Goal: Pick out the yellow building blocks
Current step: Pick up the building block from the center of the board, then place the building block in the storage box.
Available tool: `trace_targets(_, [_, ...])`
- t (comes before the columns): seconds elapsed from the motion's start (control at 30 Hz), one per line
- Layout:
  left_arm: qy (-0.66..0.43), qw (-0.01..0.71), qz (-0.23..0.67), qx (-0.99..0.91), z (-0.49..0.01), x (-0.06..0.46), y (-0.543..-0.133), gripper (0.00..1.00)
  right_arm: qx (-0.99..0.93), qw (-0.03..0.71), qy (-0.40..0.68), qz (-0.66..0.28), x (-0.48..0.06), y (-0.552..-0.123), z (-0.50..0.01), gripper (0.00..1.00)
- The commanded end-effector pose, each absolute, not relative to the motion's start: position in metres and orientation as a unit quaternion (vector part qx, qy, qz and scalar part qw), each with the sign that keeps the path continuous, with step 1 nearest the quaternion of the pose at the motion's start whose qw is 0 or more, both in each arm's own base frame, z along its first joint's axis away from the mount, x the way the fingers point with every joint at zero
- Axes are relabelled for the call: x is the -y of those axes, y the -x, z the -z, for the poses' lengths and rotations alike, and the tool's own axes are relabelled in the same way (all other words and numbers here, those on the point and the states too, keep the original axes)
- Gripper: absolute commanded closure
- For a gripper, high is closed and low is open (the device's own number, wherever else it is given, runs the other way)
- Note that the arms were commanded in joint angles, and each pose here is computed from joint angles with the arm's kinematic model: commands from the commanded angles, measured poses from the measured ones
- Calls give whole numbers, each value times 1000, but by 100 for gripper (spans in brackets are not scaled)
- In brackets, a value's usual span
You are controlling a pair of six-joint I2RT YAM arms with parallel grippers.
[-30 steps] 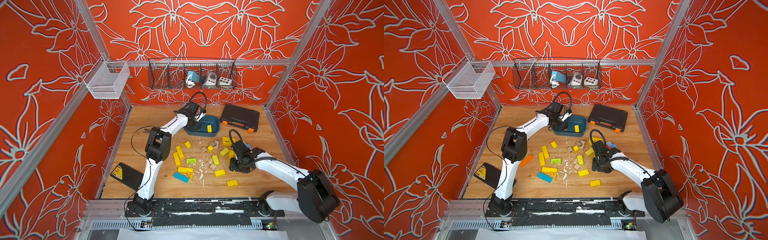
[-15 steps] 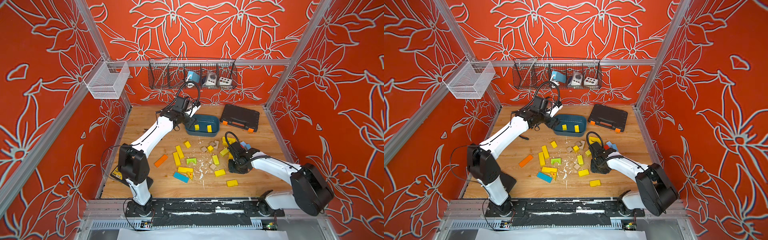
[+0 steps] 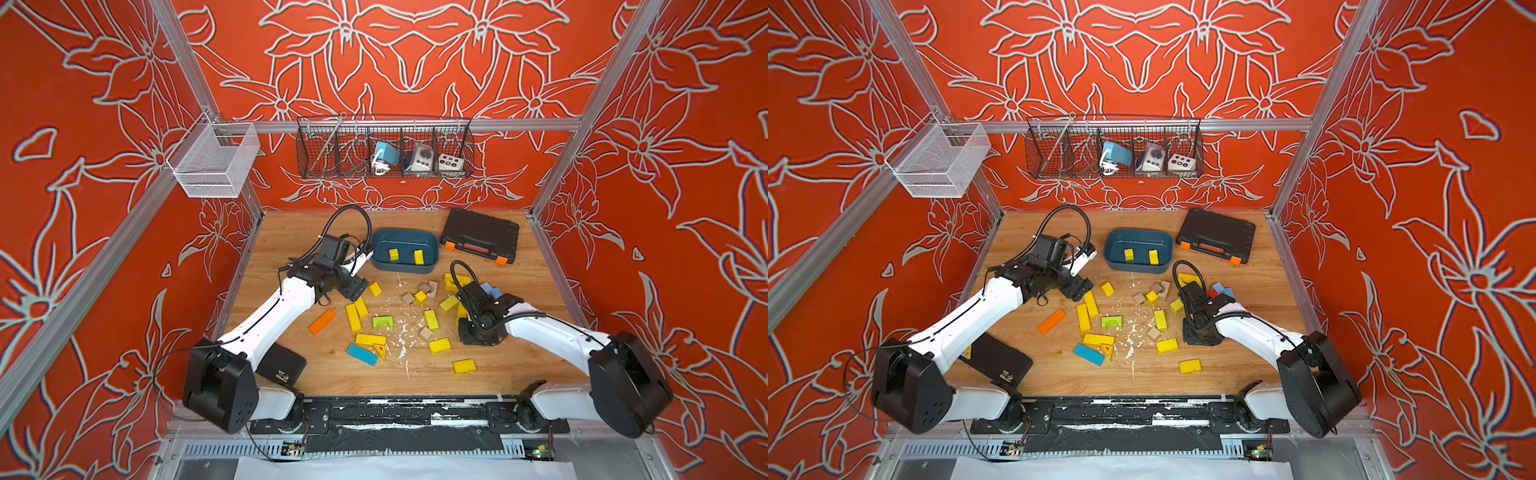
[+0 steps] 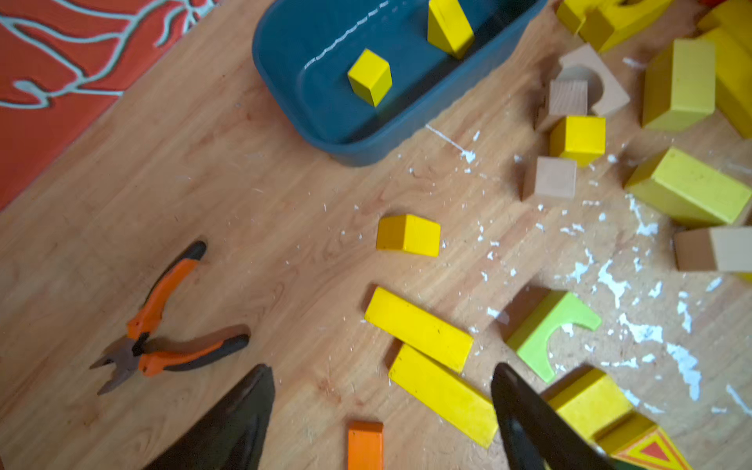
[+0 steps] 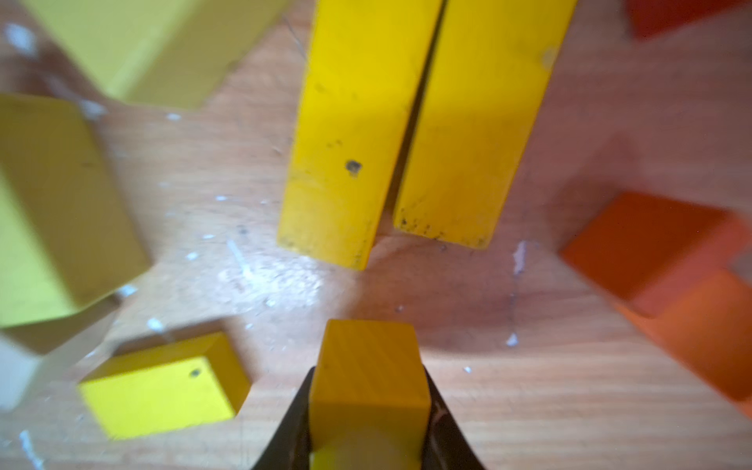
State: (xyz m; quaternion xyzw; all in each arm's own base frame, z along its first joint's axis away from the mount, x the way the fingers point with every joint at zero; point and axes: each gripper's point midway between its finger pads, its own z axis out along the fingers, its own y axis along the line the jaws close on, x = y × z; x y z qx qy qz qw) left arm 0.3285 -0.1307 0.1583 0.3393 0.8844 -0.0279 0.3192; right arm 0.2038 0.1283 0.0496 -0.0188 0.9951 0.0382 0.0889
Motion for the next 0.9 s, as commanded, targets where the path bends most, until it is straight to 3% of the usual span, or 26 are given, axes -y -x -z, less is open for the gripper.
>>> trace_targets(0.0, [-353,325,7,-877,-152,122,-320,16,-991,121,49,-34,-130,-216,-84,86])
trace_targets(0.2, [-348,305,11,-886,-135,114,-303,16,-981,162,81,-71,-163,-254,-124,85])
trace_targets(0.43, [-344,277,12,-897,-120,109,-290,16,-971,185,130,-79,-214,-328,-142,83])
trace_targets(0.87, [-337,229,20,-913,-94,108,-285,16,-968,156,185,-65,-283,-439,-91,81])
